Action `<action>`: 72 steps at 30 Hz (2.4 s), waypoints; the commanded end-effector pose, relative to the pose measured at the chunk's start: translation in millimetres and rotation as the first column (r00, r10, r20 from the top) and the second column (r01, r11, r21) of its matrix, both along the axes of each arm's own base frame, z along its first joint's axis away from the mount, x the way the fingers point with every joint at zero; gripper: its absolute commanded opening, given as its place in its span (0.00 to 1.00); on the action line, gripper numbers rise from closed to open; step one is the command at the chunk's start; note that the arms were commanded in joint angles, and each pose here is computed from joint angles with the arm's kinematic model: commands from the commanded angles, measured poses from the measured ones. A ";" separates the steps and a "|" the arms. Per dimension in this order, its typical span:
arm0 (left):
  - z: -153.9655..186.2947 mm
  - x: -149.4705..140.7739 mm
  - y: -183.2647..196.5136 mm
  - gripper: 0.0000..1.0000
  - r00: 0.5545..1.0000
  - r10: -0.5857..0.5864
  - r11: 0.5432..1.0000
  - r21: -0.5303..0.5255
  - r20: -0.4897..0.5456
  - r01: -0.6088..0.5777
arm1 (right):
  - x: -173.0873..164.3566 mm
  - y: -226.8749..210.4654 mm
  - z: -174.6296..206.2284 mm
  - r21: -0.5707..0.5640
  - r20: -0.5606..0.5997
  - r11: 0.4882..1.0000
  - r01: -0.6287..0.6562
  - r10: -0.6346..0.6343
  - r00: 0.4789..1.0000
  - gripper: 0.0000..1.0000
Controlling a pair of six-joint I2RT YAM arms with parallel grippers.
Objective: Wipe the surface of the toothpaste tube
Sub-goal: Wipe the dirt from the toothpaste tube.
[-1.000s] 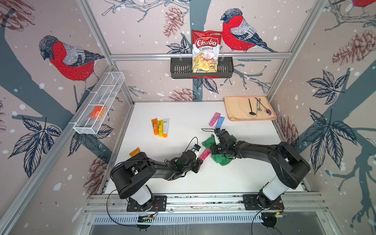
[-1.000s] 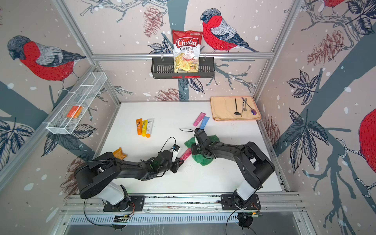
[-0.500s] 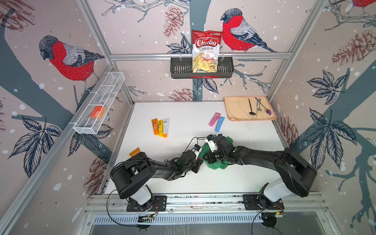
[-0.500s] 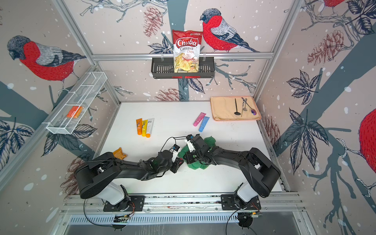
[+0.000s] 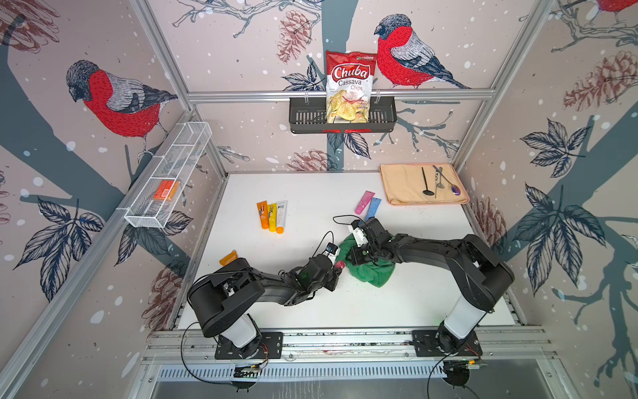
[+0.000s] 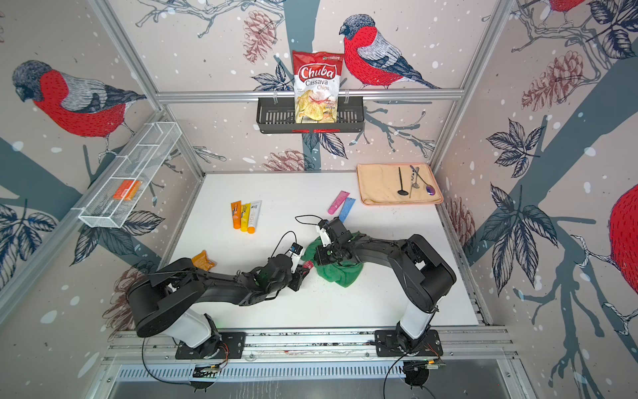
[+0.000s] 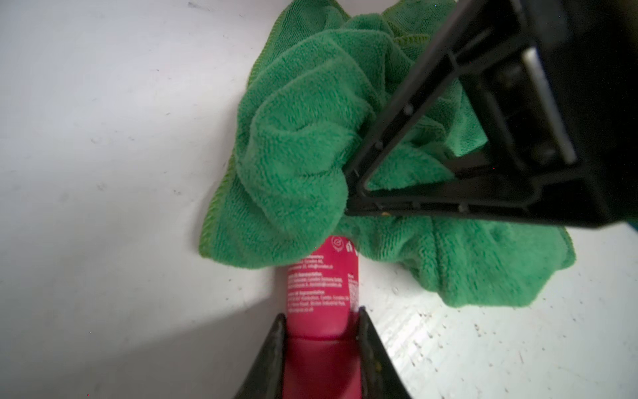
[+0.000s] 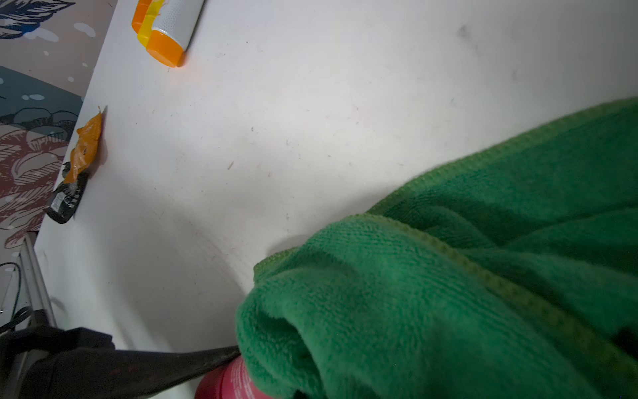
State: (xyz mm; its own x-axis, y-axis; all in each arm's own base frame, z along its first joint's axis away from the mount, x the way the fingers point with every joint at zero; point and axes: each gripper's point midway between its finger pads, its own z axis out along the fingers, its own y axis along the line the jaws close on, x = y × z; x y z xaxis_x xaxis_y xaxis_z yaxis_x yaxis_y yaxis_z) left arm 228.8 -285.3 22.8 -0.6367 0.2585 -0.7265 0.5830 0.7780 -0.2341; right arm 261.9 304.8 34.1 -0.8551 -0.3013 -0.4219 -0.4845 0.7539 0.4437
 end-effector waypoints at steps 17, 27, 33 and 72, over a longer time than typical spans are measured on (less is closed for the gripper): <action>-8.0 -16.3 -2.4 0.11 0.996 -0.074 0.997 0.013 -0.056 0.074 | -18.7 14.5 4.3 -0.062 0.084 0.997 -0.040 0.045 0.995 0.00; -8.2 -16.0 -2.9 0.11 0.996 -0.074 0.997 0.014 -0.056 0.075 | 21.4 -69.5 -27.1 -0.354 0.164 0.911 0.212 -0.163 0.973 0.00; -7.4 -14.6 -3.7 0.11 0.996 -0.074 0.997 0.018 -0.055 0.075 | 30.6 -70.8 -14.4 -0.350 0.195 0.906 0.237 -0.177 0.965 0.00; 23.1 71.7 11.1 0.08 0.989 0.147 0.989 0.021 0.030 -0.148 | 38.7 -164.9 59.8 -0.184 0.451 0.793 0.580 -0.456 0.767 0.00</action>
State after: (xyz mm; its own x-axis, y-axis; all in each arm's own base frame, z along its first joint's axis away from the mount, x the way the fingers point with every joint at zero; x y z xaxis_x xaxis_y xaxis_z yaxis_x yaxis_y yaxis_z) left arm 278.1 -277.3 35.9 -0.6635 0.2107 -0.7179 0.5010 0.8377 -0.2172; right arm 295.1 144.7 80.5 -0.7632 -0.0553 -0.6438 -0.1023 0.9941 0.0359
